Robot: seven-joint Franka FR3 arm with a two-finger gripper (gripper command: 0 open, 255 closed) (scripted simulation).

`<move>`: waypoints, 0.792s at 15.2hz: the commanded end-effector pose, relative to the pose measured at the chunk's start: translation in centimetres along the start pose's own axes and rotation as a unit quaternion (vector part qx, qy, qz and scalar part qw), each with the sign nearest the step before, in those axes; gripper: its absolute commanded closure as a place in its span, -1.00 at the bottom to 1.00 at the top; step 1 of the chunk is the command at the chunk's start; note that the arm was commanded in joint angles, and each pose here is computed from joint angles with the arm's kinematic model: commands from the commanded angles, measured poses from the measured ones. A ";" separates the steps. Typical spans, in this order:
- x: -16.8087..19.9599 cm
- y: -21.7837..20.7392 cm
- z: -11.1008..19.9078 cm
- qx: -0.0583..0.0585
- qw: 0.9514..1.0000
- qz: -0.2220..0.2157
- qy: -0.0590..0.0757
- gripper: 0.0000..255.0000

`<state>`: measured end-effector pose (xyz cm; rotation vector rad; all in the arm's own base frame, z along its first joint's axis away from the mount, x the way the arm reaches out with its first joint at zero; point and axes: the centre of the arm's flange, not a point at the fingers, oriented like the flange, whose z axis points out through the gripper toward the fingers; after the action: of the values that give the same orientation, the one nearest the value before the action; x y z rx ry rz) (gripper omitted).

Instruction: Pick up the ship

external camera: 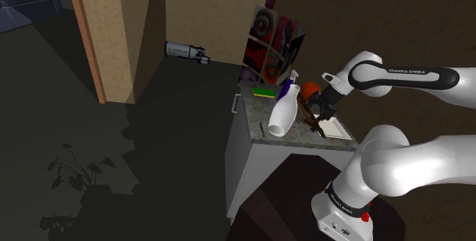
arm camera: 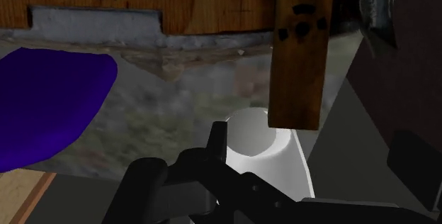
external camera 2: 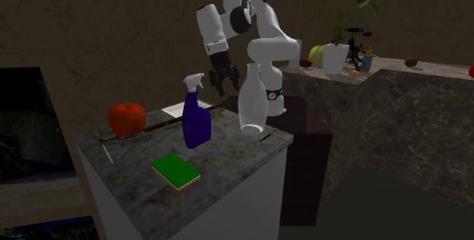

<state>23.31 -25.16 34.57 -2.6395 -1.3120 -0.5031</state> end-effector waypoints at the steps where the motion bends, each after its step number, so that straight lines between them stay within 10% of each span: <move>1: -0.7 0.3 0.8 0.000 1.000 -0.007 0.001 -1.00; 8: -1.7 0.3 3.6 0.000 1.000 -0.007 0.001 -1.00; 9: -1.7 0.4 3.6 0.000 1.000 -0.007 0.001 1.00; 12: -1.7 0.3 3.6 0.000 1.000 -0.007 0.001 1.00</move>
<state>23.50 -25.55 30.63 -2.6297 -1.3303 -0.5089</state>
